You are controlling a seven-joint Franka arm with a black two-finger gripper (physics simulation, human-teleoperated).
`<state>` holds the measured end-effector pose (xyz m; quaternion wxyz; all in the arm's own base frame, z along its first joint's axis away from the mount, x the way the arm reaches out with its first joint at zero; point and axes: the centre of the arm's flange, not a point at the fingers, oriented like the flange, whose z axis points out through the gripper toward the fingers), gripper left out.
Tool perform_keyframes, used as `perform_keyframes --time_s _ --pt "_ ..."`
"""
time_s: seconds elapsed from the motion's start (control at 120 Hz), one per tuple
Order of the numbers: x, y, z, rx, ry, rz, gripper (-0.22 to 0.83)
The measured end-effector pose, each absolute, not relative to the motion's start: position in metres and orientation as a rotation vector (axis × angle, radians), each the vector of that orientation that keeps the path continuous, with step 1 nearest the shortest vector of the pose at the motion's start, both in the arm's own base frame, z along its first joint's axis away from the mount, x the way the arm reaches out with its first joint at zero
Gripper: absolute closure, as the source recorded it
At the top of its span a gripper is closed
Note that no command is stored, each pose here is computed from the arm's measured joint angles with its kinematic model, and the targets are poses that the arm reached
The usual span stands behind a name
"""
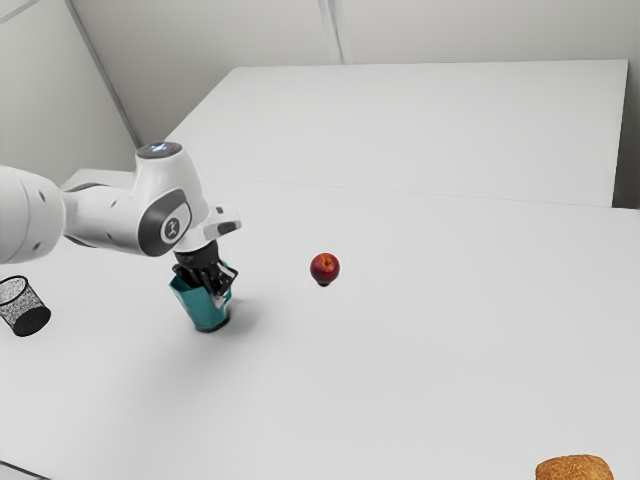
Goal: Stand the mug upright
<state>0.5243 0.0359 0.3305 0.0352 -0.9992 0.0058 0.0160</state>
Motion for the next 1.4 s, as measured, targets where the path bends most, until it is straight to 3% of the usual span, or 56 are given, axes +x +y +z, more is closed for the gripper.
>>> perform_keyframes --time_s 0.225,0.442,0.658,0.933,1.4 --pt "0.523 0.037 0.326 -3.073 -0.032 0.061 0.78" --pt "0.527 0.041 0.333 -3.073 -0.041 0.049 0.33" --pt "0.537 0.039 0.358 -3.068 -0.013 -0.006 0.12" --pt "0.559 0.044 0.438 -3.065 -0.008 -0.13 0.03" --pt "0.571 0.059 0.596 -3.013 0.036 -0.215 0.0"
